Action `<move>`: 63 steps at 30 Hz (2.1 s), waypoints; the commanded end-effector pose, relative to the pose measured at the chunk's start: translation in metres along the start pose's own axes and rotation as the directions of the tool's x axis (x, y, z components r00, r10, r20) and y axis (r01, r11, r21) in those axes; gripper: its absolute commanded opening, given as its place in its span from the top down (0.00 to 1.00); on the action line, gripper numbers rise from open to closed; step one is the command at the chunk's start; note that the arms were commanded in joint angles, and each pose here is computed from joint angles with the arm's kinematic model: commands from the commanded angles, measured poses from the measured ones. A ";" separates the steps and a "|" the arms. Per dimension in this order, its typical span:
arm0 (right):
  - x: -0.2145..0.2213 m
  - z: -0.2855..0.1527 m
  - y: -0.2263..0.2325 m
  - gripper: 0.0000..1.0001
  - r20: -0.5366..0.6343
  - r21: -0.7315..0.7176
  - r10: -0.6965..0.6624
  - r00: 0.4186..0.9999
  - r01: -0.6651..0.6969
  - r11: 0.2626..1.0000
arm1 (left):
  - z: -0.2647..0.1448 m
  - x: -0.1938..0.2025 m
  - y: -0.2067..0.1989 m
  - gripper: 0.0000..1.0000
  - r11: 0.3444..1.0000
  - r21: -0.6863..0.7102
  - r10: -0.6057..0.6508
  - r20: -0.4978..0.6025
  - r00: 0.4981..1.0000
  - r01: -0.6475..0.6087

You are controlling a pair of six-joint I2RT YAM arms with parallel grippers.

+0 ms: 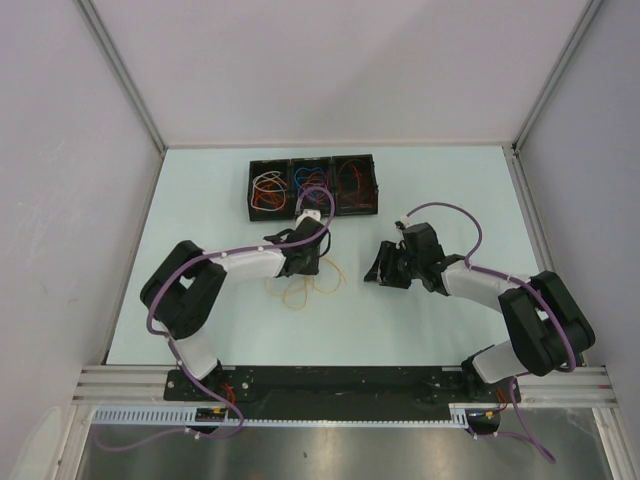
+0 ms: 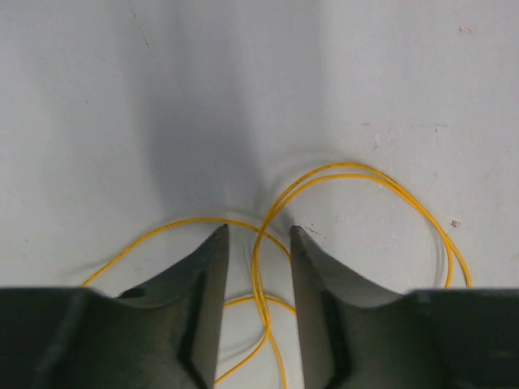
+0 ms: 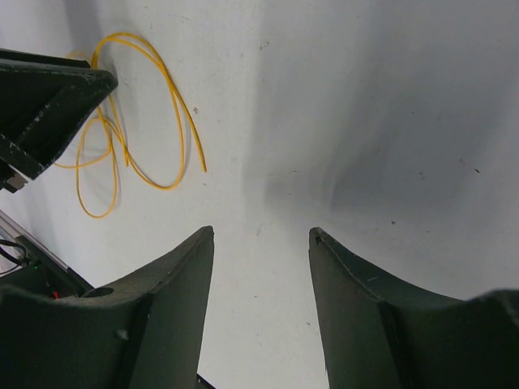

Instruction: Untangle the cables

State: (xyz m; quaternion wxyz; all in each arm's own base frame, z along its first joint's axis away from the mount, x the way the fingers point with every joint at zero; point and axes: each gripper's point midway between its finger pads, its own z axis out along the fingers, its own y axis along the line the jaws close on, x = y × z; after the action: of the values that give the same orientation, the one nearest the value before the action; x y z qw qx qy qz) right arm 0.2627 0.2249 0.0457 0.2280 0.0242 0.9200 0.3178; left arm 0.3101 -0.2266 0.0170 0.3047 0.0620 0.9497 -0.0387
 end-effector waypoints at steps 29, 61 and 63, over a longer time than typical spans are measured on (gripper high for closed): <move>-0.008 -0.002 0.006 0.45 0.031 -0.034 -0.021 0.999 0.022 0.999 | -0.171 -0.131 -0.007 1.00 0.989 0.147 -0.063 0.304 0.950 0.019; -0.008 -0.002 0.007 0.45 0.033 -0.041 -0.023 0.999 0.025 0.999 | -0.196 -0.360 0.013 1.00 0.915 0.289 -0.401 0.590 0.701 0.281; -0.007 -0.002 0.007 0.45 0.033 -0.042 -0.025 0.999 0.026 0.999 | -0.173 -0.370 0.015 1.00 0.891 0.336 -0.451 0.578 0.680 0.306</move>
State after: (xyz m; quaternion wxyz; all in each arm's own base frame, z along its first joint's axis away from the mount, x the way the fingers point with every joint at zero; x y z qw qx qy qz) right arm 0.2644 0.2265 0.0476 0.2325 0.0218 0.9165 0.3248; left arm 0.4763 -0.2189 0.3679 0.5707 -0.0843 0.8028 -0.1505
